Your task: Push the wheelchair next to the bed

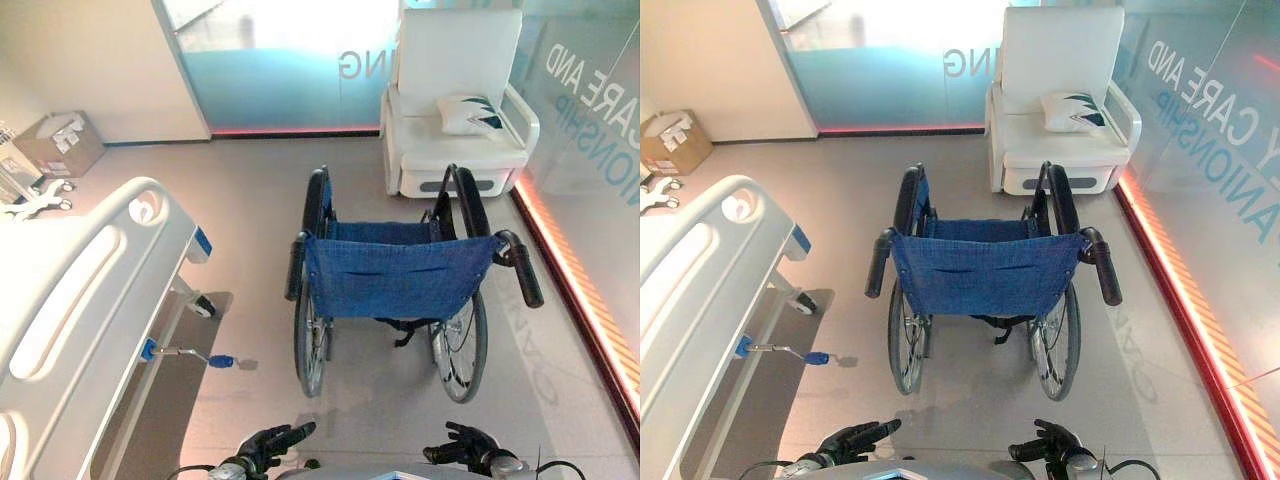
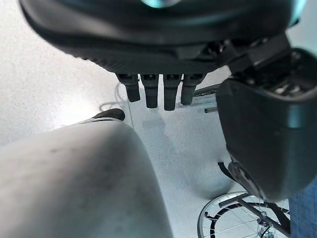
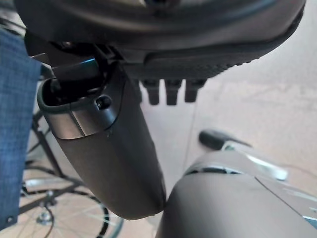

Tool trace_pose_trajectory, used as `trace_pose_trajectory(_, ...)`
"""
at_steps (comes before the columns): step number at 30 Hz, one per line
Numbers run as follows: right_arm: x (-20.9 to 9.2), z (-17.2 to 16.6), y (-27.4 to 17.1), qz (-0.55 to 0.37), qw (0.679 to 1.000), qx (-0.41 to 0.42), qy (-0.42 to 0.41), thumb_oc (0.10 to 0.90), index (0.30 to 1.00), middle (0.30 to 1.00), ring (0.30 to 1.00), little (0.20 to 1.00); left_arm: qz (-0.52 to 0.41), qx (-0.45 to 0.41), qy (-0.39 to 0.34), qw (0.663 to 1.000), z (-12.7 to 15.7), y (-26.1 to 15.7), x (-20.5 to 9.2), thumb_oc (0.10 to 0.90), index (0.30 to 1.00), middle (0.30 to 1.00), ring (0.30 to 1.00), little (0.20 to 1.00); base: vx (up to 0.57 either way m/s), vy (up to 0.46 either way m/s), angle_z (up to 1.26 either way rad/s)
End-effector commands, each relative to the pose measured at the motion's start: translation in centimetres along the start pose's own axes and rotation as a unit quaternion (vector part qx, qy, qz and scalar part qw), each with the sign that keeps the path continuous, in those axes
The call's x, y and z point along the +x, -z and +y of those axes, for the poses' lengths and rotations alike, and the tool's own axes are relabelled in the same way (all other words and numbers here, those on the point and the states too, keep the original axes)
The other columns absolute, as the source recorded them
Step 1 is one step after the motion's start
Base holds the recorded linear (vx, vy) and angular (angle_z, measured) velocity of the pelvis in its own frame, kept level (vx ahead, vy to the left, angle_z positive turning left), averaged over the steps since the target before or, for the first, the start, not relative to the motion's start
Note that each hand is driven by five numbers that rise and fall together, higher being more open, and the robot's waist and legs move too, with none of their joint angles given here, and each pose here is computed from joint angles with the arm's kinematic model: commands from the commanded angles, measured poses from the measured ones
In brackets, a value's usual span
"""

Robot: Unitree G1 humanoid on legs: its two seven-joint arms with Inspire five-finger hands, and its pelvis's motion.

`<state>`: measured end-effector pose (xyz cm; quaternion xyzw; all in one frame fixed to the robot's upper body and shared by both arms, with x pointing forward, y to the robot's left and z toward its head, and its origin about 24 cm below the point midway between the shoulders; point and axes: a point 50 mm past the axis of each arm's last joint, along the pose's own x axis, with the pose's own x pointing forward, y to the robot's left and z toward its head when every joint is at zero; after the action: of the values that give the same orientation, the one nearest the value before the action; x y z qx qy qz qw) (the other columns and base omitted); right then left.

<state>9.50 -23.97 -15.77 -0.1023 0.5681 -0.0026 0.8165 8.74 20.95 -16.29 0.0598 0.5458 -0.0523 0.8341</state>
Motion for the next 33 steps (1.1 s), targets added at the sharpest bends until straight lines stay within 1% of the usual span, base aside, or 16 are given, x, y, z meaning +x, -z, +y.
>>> trace_pose_trajectory(1,0.0,-0.3,-0.3,-0.003,1.000,-0.027,0.003,0.800,0.900,0.900,0.900,0.900,-0.064,0.007,-0.025,0.998,1.7,-3.5,0.2,0.800,0.900,0.900,0.900,0.900,0.05,0.035,0.00)
trace_pose_trajectory(7,0.0,-0.4,0.6,0.030,0.999,-0.006,0.010,0.800,0.900,0.900,0.900,0.900,-0.038,-0.060,-0.050,0.996,2.4,-2.7,0.2,0.800,0.900,0.900,0.900,0.900,0.04,0.006,0.00)
trace_pose_trajectory(10,-0.2,-2.0,0.9,0.044,0.998,0.006,0.042,0.800,0.900,0.900,0.900,0.900,-0.028,-0.075,-0.078,0.994,3.7,-2.5,-0.1,0.800,0.900,0.900,0.900,0.900,0.06,-0.011,0.01)
trace_pose_trajectory(14,-0.9,-6.2,0.3,0.053,0.993,0.029,0.101,0.800,0.900,0.900,0.900,0.900,-0.045,-0.087,-0.127,0.987,6.9,-3.8,-0.8,0.800,0.900,0.900,0.900,0.900,0.04,-0.001,0.02)
trace_pose_trajectory(18,-3.2,-13.3,-0.7,0.050,0.980,0.070,0.181,0.800,0.900,0.900,0.900,0.900,-0.084,-0.087,-0.183,0.976,12.0,-6.9,-2.6,0.800,0.900,0.900,0.900,0.900,0.00,0.000,0.00)
trace_pose_trajectory(19,-3.6,-14.2,-0.9,0.048,0.977,0.076,0.192,0.800,0.900,0.900,0.900,0.900,-0.091,-0.084,-0.192,0.974,12.7,-7.4,-3.0,0.800,0.900,0.900,0.900,0.900,0.00,0.032,-0.01)
trace_pose_trajectory(20,-4.7,-16.5,-1.6,0.035,0.968,0.093,0.228,0.800,0.900,0.900,0.900,0.900,-0.110,-0.069,-0.216,0.968,14.5,-8.9,-4.0,0.800,0.900,0.900,0.900,0.900,0.00,0.000,0.00)
trace_pose_trajectory(21,-5.1,-17.2,-1.9,0.029,0.965,0.097,0.241,0.800,0.900,0.900,0.900,0.900,-0.117,-0.060,-0.224,0.966,15.0,-9.3,-4.3,0.800,0.900,0.900,0.900,0.900,-0.01,0.043,-0.03)
trace_pose_trajectory(22,-6.5,-19.6,-3.1,0.008,0.954,0.100,0.283,0.800,0.900,0.900,0.900,0.900,-0.137,-0.038,-0.249,0.958,16.7,-11.1,-5.5,0.800,0.900,0.900,0.900,0.900,-0.01,0.028,-0.04)
trace_pose_trajectory(23,-6.7,-20.0,-3.3,0.004,0.952,0.100,0.289,0.800,0.900,0.900,0.900,0.900,-0.142,-0.034,-0.254,0.956,16.9,-11.5,-5.7,0.800,0.900,0.900,0.900,0.900,-0.01,0.039,-0.05)
trace_pose_trajectory(25,-9.6,-23.7,-6.7,-0.060,0.925,0.089,0.365,0.800,0.900,0.900,0.900,0.900,-0.194,-0.022,-0.294,0.936,19.2,-15.3,-8.3,0.800,0.900,0.900,0.900,0.900,-0.03,0.040,-0.02)
trace_pose_trajectory(28,-11.7,-25.5,-9.4,-0.117,0.898,0.089,0.414,0.800,0.900,0.900,0.900,0.900,-0.249,-0.019,-0.312,0.917,19.9,-18.3,-10.1,0.800,0.900,0.900,0.900,0.900,-0.05,0.035,-0.06)
trace_pose_trajectory(29,-13.5,-26.3,-11.7,-0.166,0.876,0.087,0.444,0.800,0.900,0.900,0.900,0.900,-0.292,-0.012,-0.320,0.901,20.1,-20.6,-11.8,0.800,0.900,0.900,0.900,0.900,-0.04,0.023,-0.07)
trace_pose_trajectory(30,-13.7,-26.4,-12.1,-0.173,0.873,0.089,0.447,0.800,0.900,0.900,0.900,0.900,-0.300,-0.011,-0.322,0.898,20.1,-20.9,-12.1,0.800,0.900,0.900,0.900,0.900,-0.06,0.034,-0.10)
trace_pose_trajectory(31,-15.5,-26.8,-14.4,-0.227,0.848,0.089,0.471,0.800,0.900,0.900,0.900,0.900,-0.344,-0.007,-0.323,0.882,20.1,-23.0,-13.9,0.800,0.900,0.900,0.900,0.900,-0.05,0.020,-0.08)
trace_pose_trajectory(33,-16.8,-26.7,-16.0,-0.266,0.831,0.091,0.480,0.800,0.900,0.900,0.900,0.900,-0.375,-0.007,-0.318,0.871,19.8,-24.5,-15.1,0.800,0.900,0.900,0.900,0.900,-0.04,0.018,-0.10)
